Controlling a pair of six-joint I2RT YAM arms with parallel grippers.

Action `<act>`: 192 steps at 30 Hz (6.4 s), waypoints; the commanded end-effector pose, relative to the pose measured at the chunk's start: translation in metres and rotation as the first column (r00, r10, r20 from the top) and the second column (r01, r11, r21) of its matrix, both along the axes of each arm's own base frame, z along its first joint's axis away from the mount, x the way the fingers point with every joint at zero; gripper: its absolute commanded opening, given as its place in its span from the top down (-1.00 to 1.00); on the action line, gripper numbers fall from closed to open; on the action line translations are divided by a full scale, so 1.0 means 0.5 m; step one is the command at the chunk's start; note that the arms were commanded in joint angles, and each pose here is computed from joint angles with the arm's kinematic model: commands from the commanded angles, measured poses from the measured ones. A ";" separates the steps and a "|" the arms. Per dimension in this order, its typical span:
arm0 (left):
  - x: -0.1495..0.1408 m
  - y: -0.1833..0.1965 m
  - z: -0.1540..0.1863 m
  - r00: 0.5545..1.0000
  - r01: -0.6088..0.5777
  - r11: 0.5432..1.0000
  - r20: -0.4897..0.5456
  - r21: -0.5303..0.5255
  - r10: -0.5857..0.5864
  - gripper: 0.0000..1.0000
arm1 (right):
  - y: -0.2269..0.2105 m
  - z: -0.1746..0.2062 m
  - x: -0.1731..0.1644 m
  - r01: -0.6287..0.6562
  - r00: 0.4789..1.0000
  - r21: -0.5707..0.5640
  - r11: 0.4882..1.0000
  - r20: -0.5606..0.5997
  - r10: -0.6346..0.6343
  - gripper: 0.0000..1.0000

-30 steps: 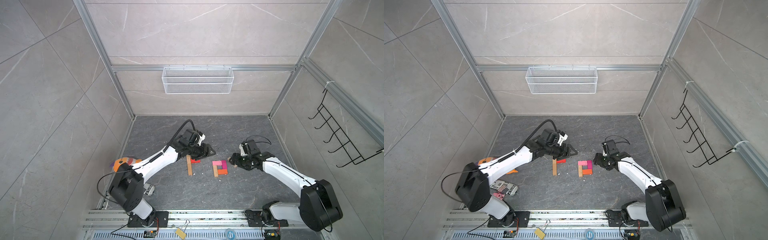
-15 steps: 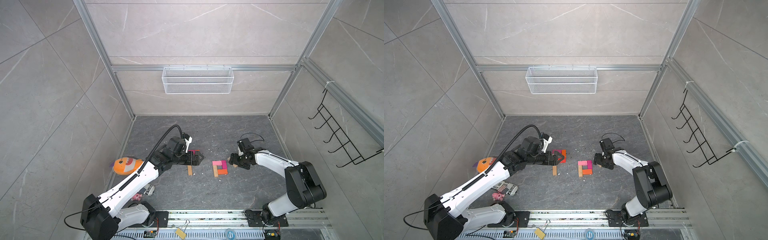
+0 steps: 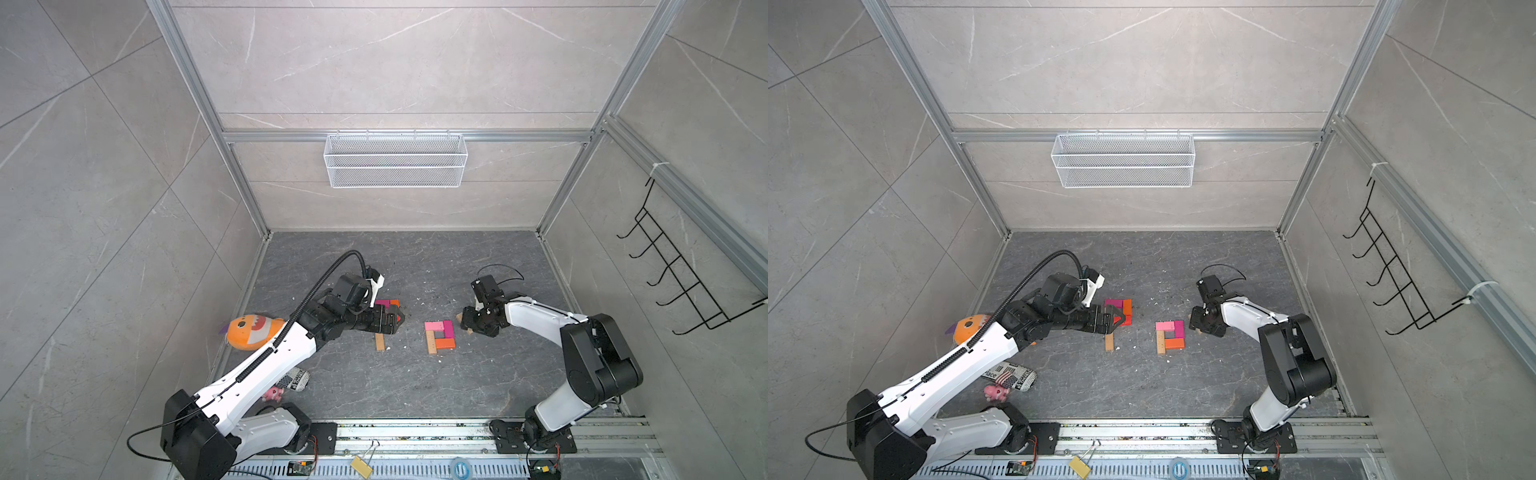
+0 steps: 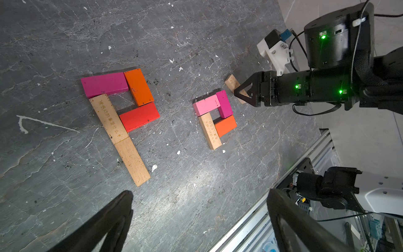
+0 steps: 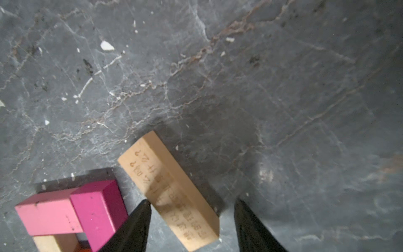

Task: Assemble the letter p with building blocks
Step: Pick up the building block from the center of the board, then assemble the building block at the center of the board.

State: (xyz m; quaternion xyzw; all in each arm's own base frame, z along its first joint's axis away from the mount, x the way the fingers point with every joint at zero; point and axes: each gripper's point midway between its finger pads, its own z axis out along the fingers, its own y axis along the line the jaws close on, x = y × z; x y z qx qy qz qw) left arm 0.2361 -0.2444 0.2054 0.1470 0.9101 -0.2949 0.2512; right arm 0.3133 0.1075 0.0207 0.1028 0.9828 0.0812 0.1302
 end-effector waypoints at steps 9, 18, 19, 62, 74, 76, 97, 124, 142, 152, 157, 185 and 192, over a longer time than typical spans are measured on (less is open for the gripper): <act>0.004 -0.011 0.010 0.999 0.048 0.999 0.009 0.007 -0.048 -0.96 | -0.003 -0.014 0.005 0.001 1.000 -0.014 1.000 -0.013 -0.001 0.14; 0.003 -0.021 0.002 0.998 0.066 0.998 -0.019 0.001 -0.065 -0.95 | -0.002 -0.008 -0.021 0.012 1.000 0.015 1.000 -0.011 -0.011 0.09; 0.003 -0.022 0.002 0.998 0.066 0.998 -0.020 -0.002 -0.066 -0.95 | -0.003 -0.011 -0.023 0.012 1.000 0.012 1.000 -0.016 -0.011 0.08; -0.002 -0.018 -0.013 0.996 0.052 0.999 -0.068 0.007 -0.052 -0.92 | 0.117 0.125 -0.225 -0.193 0.981 0.054 0.980 0.045 0.190 0.62; 0.009 -0.002 -0.053 0.990 0.007 0.997 -0.143 0.072 0.004 -0.91 | 0.195 0.053 -0.325 -0.267 0.963 0.042 0.963 -0.016 0.268 0.65; 0.009 -0.002 -0.055 0.989 0.007 0.997 -0.150 0.073 0.004 -0.91 | 0.205 0.037 -0.329 -0.269 0.962 0.045 0.962 -0.029 0.271 0.65; -0.042 -0.018 -0.099 0.950 0.073 0.997 -0.307 0.039 -0.058 -0.92 | 0.243 -0.007 -0.318 -0.273 0.960 0.019 0.962 -0.063 0.274 0.63; -0.059 -0.027 -0.123 0.920 0.107 0.994 -0.383 0.034 -0.086 -0.91 | 0.253 -0.018 -0.309 -0.284 0.956 -0.011 0.959 -0.082 0.282 0.59; -0.060 -0.029 -0.124 0.917 0.109 0.994 -0.389 0.031 -0.089 -0.91 | 0.249 -0.027 -0.309 -0.279 0.957 -0.024 0.960 -0.090 0.276 0.51; -0.061 -0.030 -0.127 0.915 0.111 0.993 -0.393 0.030 -0.090 -0.92 | 0.244 -0.032 -0.312 -0.276 0.958 -0.030 0.961 -0.096 0.272 0.33; -0.061 -0.031 -0.128 0.914 0.111 0.994 -0.395 0.026 -0.092 -0.92 | 0.247 -0.029 -0.310 -0.274 0.959 -0.025 0.961 -0.089 0.271 0.16; -0.124 -0.142 -0.239 0.859 0.125 0.986 -0.486 -0.110 -0.163 0.69 | 0.176 0.040 -0.255 -0.224 0.975 0.073 0.972 0.017 0.223 0.53; -0.152 -0.212 -0.300 0.834 0.152 0.983 -0.521 -0.104 -0.184 0.72 | 0.170 0.011 -0.249 -0.212 0.977 0.102 0.972 -0.008 0.214 0.53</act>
